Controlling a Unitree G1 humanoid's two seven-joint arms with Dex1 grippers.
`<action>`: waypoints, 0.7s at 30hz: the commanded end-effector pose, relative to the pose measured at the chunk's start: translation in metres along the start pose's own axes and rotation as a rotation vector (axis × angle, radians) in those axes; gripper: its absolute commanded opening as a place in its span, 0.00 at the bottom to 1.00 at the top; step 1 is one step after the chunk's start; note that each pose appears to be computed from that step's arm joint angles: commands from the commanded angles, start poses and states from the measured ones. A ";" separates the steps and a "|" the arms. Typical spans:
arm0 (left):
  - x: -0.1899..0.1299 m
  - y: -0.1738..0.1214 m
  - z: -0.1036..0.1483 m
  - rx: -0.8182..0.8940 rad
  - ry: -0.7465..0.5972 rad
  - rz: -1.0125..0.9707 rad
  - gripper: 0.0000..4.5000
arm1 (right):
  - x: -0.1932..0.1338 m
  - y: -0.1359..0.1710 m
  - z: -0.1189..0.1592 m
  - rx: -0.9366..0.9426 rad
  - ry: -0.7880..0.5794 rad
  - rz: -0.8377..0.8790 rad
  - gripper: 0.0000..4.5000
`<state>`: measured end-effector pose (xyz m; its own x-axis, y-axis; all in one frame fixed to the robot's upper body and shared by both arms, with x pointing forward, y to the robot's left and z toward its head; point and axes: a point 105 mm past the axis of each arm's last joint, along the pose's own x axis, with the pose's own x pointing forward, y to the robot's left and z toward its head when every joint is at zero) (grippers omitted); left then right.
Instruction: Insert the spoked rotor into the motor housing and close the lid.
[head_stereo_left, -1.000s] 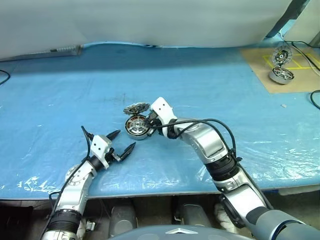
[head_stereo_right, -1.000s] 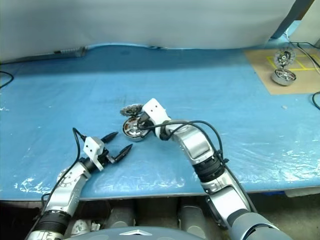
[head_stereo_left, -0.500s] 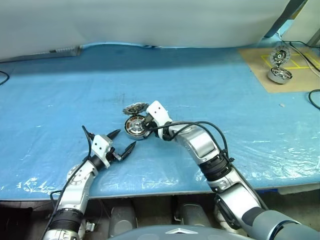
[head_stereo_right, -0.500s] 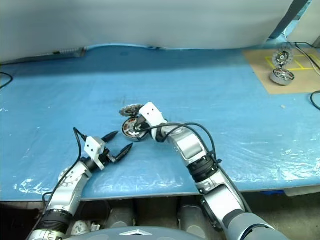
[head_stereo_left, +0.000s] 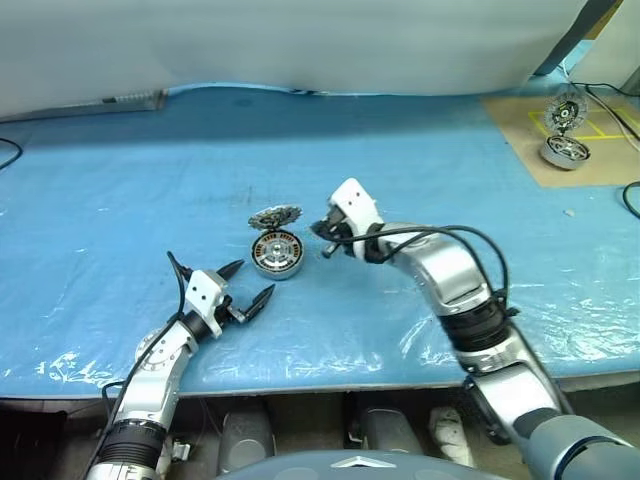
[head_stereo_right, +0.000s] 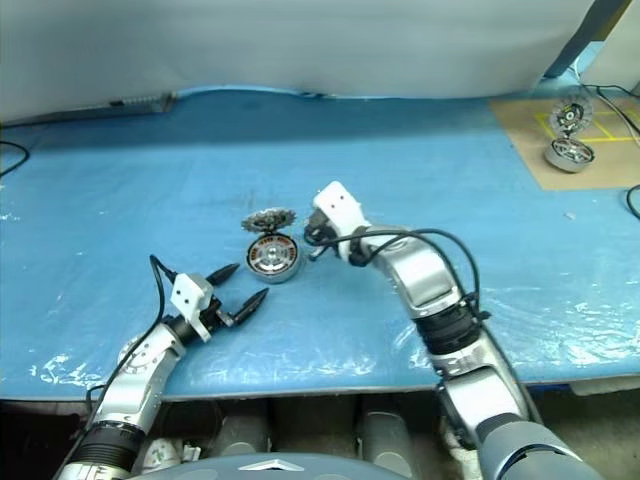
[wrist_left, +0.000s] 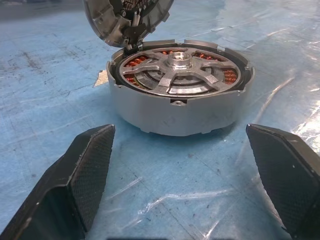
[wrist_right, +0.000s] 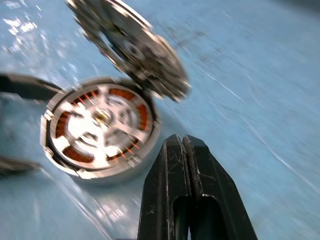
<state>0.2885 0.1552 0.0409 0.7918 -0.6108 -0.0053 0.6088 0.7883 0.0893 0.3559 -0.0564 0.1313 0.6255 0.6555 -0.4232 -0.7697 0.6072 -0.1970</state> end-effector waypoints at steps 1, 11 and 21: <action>0.001 0.000 0.006 0.012 -0.017 -0.012 1.00 | -0.004 -0.021 0.012 -0.095 0.004 -0.044 0.00; -0.001 -0.001 0.011 0.020 -0.020 -0.013 1.00 | 0.029 -0.048 0.059 -0.163 -0.204 -0.034 0.00; 0.000 -0.003 0.013 0.017 -0.017 -0.013 1.00 | 0.073 -0.010 0.092 -0.091 -0.284 0.178 0.00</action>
<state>0.2855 0.1531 0.0436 0.7846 -0.6197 -0.0202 0.6188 0.7807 0.0867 0.4242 0.0176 0.1698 0.5176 0.8218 -0.2383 -0.8532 0.4750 -0.2154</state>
